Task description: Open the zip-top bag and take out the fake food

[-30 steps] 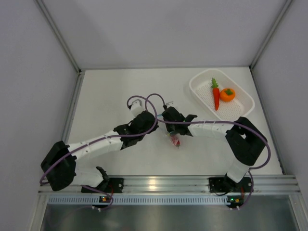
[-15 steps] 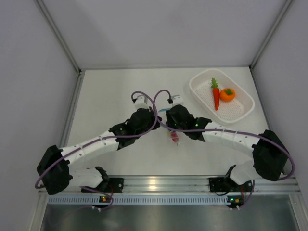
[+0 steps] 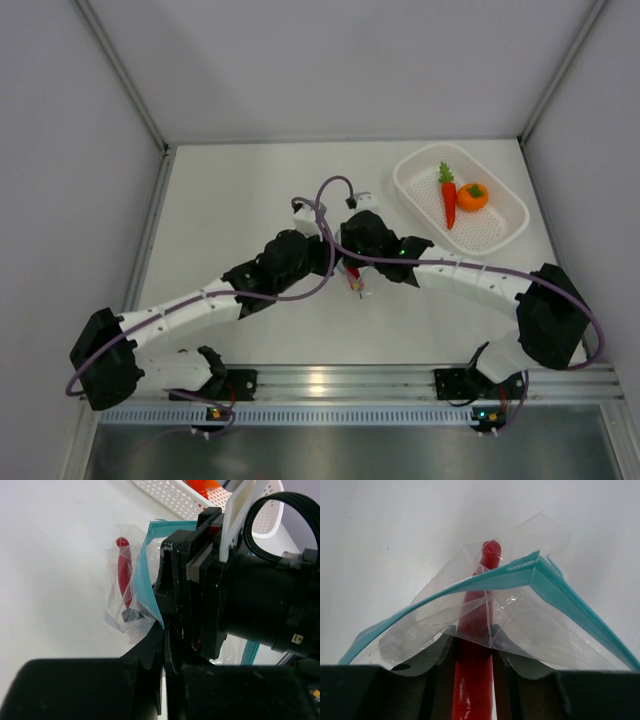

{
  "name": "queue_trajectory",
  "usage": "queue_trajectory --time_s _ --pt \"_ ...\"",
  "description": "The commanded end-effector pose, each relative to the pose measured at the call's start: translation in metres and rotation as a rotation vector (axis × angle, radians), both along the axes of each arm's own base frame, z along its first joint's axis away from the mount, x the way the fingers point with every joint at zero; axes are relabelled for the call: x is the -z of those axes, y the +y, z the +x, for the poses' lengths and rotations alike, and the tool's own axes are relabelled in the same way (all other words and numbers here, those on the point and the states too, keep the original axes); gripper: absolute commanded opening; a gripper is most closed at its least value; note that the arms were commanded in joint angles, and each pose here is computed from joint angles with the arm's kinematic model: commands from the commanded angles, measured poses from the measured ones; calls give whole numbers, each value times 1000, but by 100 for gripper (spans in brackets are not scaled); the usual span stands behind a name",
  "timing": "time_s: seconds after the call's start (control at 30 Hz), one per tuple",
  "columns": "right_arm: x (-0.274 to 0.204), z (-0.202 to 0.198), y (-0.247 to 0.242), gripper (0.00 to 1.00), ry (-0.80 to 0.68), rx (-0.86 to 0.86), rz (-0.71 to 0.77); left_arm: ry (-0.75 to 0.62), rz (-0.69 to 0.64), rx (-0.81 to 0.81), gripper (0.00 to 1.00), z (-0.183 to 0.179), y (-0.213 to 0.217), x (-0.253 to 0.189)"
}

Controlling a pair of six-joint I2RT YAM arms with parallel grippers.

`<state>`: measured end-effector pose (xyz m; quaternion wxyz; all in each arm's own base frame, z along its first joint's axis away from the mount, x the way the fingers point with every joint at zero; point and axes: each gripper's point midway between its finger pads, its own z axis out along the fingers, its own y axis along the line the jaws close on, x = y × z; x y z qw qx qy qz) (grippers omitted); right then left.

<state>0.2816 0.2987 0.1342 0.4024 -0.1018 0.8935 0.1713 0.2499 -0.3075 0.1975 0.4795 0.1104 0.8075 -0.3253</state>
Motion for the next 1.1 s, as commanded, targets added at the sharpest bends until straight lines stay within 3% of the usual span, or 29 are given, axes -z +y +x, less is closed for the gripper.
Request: queue_trajectory --time_s 0.0,0.1,0.3,0.43,0.67,0.77,0.9,1.07 --pt "-52 25 10 5 -92 86 149 -66 47 118 0 -18 -3 1" --pt "-38 22 9 4 -74 53 99 -84 71 -20 0 -4 18 2" --pt "-20 -16 35 0 -69 -224 148 -35 168 -353 0 21 68 8" --pt "-24 -39 47 0 -130 -402 102 -39 123 -442 0 23 82 -2" --pt "-19 -65 59 0 -113 -589 91 -70 85 -479 0 21 95 -15" --pt "-28 -58 61 0 -151 -538 129 -79 100 -490 0 21 100 -14" --pt "-34 -68 70 0 -129 -597 176 -77 104 -509 0 18 107 -11" --pt "-19 -53 66 0 -54 -480 115 -127 45 -334 0 7 83 -23"
